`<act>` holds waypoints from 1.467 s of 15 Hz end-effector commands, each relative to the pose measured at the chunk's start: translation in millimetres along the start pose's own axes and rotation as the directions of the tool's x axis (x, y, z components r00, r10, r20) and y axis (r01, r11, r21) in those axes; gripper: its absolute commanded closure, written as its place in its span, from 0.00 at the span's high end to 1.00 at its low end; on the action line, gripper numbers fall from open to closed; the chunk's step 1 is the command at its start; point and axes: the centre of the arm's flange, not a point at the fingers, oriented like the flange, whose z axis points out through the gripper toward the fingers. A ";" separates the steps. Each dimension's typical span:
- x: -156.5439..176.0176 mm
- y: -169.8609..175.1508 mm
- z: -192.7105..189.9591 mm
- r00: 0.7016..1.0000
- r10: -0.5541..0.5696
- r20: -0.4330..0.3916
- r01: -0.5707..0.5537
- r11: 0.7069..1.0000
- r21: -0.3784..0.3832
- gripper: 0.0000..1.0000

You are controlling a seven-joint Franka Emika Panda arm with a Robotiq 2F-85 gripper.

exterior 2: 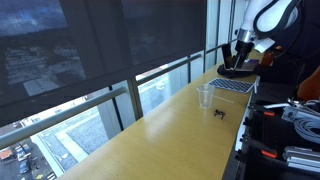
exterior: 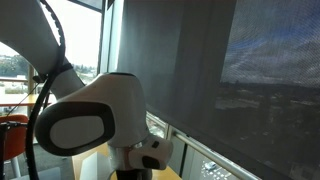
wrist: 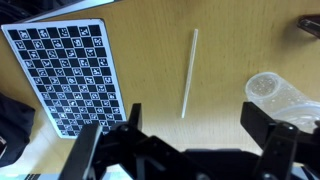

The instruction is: Put the straw in the jar

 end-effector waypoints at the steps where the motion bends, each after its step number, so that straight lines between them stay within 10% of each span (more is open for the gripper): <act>1: 41.6 5.6 37.2 0.999 0.026 0.032 -0.026 1.000 -0.016 1.00; 22: 68.6 -19.1 182.0 0.968 0.139 0.211 -0.142 0.990 0.002 1.00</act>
